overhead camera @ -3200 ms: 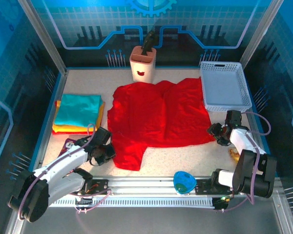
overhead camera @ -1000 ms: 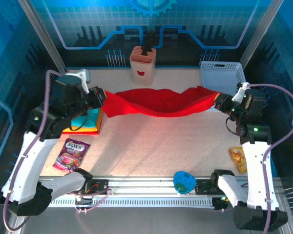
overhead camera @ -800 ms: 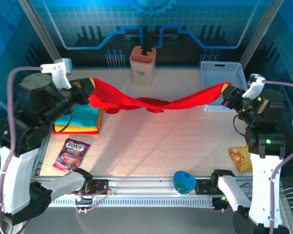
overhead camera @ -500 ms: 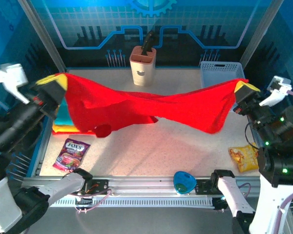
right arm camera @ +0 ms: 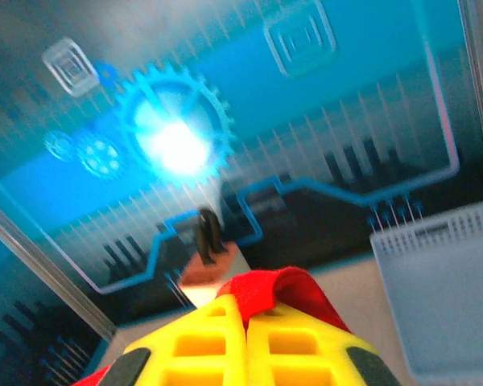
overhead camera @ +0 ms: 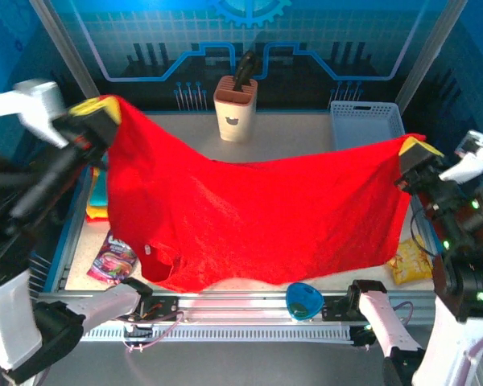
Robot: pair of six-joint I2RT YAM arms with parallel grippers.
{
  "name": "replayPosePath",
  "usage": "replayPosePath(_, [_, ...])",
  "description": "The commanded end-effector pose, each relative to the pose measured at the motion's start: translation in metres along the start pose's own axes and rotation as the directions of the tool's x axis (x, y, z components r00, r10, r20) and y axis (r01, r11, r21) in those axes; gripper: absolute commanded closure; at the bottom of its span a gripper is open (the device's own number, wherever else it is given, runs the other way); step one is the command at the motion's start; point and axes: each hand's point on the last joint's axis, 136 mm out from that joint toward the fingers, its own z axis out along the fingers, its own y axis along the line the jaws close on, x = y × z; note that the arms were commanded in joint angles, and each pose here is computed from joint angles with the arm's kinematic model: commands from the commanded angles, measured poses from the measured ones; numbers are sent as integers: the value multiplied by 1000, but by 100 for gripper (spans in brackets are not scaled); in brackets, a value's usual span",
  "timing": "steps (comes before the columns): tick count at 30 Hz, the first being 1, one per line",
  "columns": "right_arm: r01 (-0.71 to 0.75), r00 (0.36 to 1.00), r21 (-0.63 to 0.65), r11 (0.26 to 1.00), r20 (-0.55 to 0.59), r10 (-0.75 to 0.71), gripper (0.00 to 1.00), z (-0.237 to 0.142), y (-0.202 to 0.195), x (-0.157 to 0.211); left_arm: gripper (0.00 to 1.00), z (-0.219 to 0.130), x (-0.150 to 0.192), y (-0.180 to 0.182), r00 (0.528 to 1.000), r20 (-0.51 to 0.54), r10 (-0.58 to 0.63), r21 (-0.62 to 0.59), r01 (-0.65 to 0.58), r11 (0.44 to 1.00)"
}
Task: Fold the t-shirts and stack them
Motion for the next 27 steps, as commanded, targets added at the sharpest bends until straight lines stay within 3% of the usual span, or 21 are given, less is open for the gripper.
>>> replayPosePath(1, [-88, 963, 67, 994, -249, 102, 100, 57, -32, 68, 100, 61, 48, 39, 993, -97, 68, -164, -83, 983])
replayPosePath(4, [-118, 924, 94, 989, -354, 144, 100, 91, -56, 120, 100, 99, 99, 69, 982, -189, -2, -206, -37, 978])
replayPosePath(9, [-128, 901, 170, 977, -391, 186, 100, 124, -96, 189, 100, 148, 181, 116, 946, -308, -102, -280, 12, 960])
replayPosePath(13, [-74, 883, 202, 977, -442, 158, 100, 148, -113, 223, 100, 176, 227, 147, 912, -368, -184, -315, 64, 947])
replayPosePath(20, [-48, 901, 217, 975, -412, 136, 100, 188, -135, 235, 100, 212, 264, 162, 883, -387, -266, -301, 152, 941])
replayPosePath(27, [-47, 879, 212, 976, -456, 141, 100, 207, -147, 252, 100, 207, 281, 165, 863, -405, -301, -321, 174, 931])
